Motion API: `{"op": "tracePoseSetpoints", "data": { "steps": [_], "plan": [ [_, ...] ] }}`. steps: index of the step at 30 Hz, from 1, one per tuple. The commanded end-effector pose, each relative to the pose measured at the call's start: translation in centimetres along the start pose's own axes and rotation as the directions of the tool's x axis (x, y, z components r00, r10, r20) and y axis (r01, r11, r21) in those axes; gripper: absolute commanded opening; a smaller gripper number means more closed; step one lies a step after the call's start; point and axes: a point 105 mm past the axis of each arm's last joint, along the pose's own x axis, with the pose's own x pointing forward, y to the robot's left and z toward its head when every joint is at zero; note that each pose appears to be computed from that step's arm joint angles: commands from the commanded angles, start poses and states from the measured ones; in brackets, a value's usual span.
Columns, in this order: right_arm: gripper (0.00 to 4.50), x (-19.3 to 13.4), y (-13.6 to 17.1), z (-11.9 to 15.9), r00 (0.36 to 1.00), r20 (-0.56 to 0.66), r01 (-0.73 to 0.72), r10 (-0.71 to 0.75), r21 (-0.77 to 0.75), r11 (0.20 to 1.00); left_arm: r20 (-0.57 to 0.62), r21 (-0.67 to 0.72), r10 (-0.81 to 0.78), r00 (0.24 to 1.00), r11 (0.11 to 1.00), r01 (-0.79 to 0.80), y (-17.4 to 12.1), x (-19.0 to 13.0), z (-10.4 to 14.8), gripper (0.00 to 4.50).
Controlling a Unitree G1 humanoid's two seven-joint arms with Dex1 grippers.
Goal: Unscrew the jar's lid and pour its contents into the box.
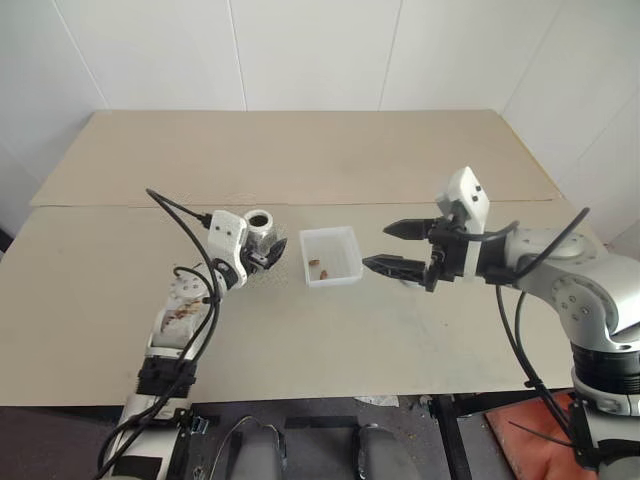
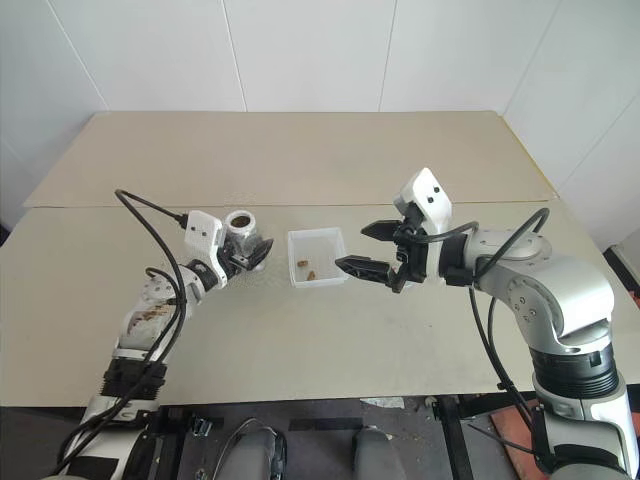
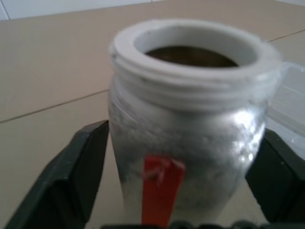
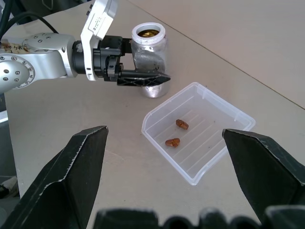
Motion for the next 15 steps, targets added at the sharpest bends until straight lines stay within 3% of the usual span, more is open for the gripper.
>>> {"op": "tracePoseSetpoints", "data": {
  "steps": [1, 4, 9, 13, 15],
  "plan": [
    [4.50, -0.3, 0.5, 0.9, 1.000, 0.028, -0.004, 0.006, -0.061, 0.998, 0.061, 0.058, -0.013, 0.998, 0.998, 0.010, 0.4, -1.6, 1.9, 4.45],
    [4.50, -0.5, 0.5, 0.7, 1.000, 0.020, 0.005, -0.003, -0.063, 0.998, 0.016, 0.091, -0.068, 0.998, 0.994, 0.066, 0.7, -3.7, 1.8, 4.45],
    [4.50, -1.5, 0.4, -0.2, 1.000, 0.001, 0.029, -0.029, -0.060, 0.998, -0.107, 0.134, -0.247, 0.963, 0.956, 0.261, 2.0, -10.3, 2.8, 4.45],
    [4.50, -2.3, 0.1, -0.7, 0.999, -0.007, 0.045, -0.046, -0.074, 0.996, -0.094, 0.127, -0.473, 0.876, 0.867, 0.482, 2.6, -15.9, 6.0, 4.45],
    [4.50, -2.7, -0.2, -0.8, 0.999, -0.007, 0.052, -0.053, -0.080, 0.995, -0.111, 0.139, -0.508, 0.854, 0.843, 0.520, 3.0, -17.3, 7.0, 4.45]
  ]
}}
